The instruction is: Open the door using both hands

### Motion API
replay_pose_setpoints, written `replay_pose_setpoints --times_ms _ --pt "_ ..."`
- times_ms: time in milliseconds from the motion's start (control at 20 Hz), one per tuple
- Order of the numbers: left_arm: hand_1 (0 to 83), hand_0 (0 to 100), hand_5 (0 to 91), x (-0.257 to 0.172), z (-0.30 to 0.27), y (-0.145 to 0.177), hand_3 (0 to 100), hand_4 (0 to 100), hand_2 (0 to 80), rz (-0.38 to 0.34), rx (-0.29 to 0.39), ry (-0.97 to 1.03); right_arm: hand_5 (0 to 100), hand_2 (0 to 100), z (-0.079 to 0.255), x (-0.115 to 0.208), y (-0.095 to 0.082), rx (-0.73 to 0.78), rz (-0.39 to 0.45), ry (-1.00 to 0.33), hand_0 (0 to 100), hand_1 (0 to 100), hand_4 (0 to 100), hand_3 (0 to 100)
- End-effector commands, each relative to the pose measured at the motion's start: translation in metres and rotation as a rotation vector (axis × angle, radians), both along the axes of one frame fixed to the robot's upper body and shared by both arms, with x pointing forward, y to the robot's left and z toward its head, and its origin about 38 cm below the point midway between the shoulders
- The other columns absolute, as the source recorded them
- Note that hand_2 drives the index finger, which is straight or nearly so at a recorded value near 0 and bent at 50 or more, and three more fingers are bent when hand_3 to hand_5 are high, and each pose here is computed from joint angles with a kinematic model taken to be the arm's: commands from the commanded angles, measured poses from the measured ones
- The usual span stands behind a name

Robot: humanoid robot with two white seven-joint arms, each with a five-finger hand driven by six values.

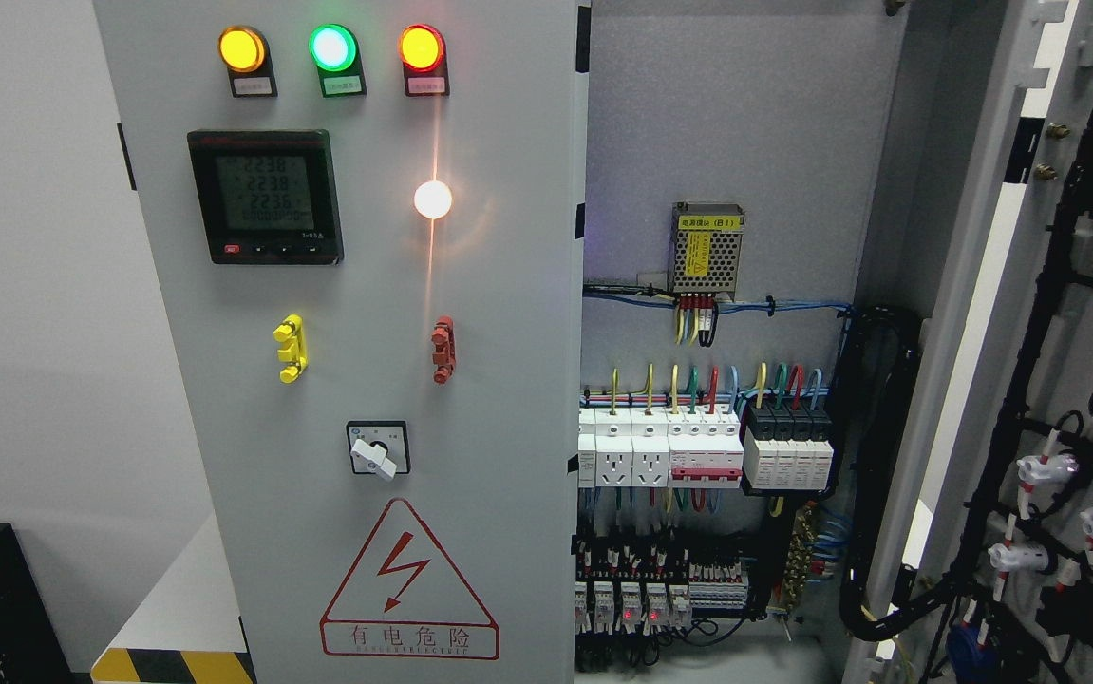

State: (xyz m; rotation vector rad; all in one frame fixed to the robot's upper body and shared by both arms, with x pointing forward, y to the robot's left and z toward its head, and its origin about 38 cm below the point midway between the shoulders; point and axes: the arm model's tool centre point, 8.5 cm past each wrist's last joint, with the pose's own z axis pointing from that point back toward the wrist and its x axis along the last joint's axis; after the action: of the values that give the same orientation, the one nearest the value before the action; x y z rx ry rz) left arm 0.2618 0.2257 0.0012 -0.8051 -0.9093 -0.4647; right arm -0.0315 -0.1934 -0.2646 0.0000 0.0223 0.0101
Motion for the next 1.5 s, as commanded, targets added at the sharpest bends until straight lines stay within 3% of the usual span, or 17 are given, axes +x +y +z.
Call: replay_pose_setpoints --times_ms 0,251,451,551,852,1002,1202,1453 --pt "0.0 0 0.0 -0.072 -0.106 0.096 0 0 0.0 0.266 0.238 0.225 0 0 0.000 0.000 0.000 0.001 0.000 0.000 0 0 0 0" --pt "0.0 0 0.0 -0.122 -0.170 0.112 0 0 0.0 0.392 0.349 0.370 0 0 0.000 0.000 0.000 0.001 -0.001 0.000 0 0 0 0" --pt "0.0 0 0.0 -0.164 -0.205 0.106 0 0 0.0 0.416 0.367 0.451 0 0 0.000 0.000 0.000 0.001 0.000 0.000 0 0 0 0" --pt "0.0 0 0.0 -0.184 -0.220 0.107 0 0 0.0 0.445 0.408 0.485 0 0 0.000 0.000 0.000 0.001 0.000 0.000 0 0 0 0" --pt "0.0 0 0.0 -0.207 -0.239 0.105 0 0 0.0 0.517 0.494 0.565 0 0 0.000 0.000 0.000 0.001 0.000 -0.002 0 0 0 0" --pt "0.0 0 0.0 -0.222 -0.244 0.108 0 0 0.0 0.507 0.561 0.601 0 0 0.000 0.000 0.000 0.001 -0.001 0.000 0 0 0 0" --pt "0.0 0 0.0 -0.239 -0.246 0.111 0 0 0.0 0.442 0.635 0.629 0 0 0.000 0.000 0.000 0.001 -0.001 0.000 0 0 0 0" --pt "0.0 0 0.0 -0.264 -0.245 0.123 0 0 0.0 0.504 0.659 0.709 0 0 0.000 0.000 0.000 0.001 0.000 0.000 0 0 0 0"
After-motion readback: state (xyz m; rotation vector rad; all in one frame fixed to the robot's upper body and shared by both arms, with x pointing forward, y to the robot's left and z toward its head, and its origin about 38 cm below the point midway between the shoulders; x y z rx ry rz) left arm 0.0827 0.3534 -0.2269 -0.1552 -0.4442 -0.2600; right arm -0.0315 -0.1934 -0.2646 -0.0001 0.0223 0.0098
